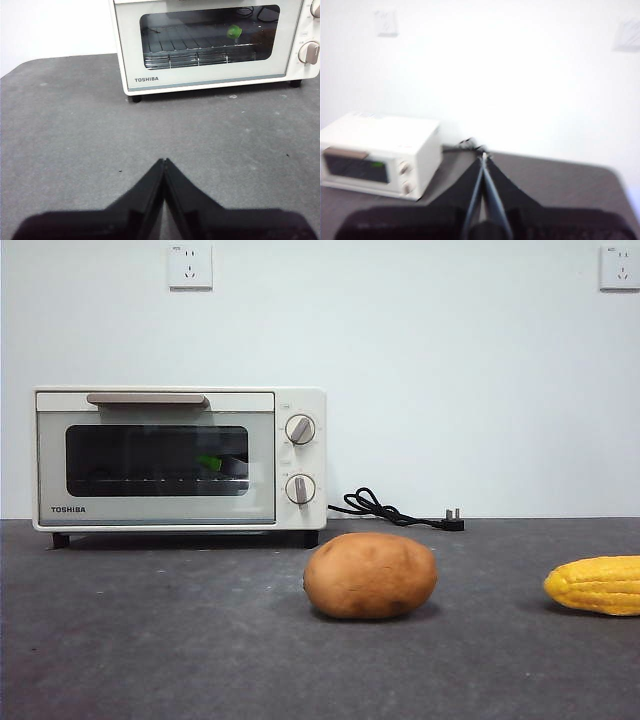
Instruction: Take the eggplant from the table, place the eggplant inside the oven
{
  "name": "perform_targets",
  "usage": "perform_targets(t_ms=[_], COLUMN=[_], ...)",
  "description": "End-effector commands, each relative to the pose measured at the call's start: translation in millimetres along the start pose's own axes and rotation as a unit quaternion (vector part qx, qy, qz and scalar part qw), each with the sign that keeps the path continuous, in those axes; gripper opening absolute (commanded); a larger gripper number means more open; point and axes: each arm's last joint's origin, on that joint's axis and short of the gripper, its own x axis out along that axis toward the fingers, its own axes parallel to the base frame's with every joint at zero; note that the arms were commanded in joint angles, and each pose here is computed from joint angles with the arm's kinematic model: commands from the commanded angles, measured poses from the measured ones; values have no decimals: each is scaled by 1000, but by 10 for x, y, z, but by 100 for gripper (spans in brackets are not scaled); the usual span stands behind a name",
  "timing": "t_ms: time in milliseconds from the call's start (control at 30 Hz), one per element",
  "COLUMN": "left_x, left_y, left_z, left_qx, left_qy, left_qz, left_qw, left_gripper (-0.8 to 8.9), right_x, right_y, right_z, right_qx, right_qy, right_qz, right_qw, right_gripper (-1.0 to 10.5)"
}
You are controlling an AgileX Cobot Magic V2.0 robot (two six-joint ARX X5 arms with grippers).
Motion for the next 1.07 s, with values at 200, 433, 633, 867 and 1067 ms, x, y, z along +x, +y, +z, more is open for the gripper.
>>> perform_targets(t_ms=[200, 433, 633, 867, 1067], left_x=[10, 10, 10, 10, 15], left_y=[-2, -2, -2, -2, -2], left_z=[-19, -19, -19, -19, -26], left_qx=[-2, -2, -2, -2, -2], left_qy=[-1, -1, -1, -1, 4], left_qz=[-1, -1, -1, -1, -1], left_qw=[1000, 1000, 1000, 1000, 1000], left_gripper=[-4, -4, -4, -4, -4], right_x=[-333, 37, 518, 900, 1106], right_y=[89, 112, 120, 147, 160], right_z=[-316, -1006, -1746, -2526, -2941], right_qx=[-20, -20, -1, 35, 41], right_qy=[-63, -100, -126, -164, -107], right_qz=[-43, -51, -50, -47, -46], right_qw=[997, 994, 991, 985, 992], right_gripper=[-1, -1, 0, 0, 0])
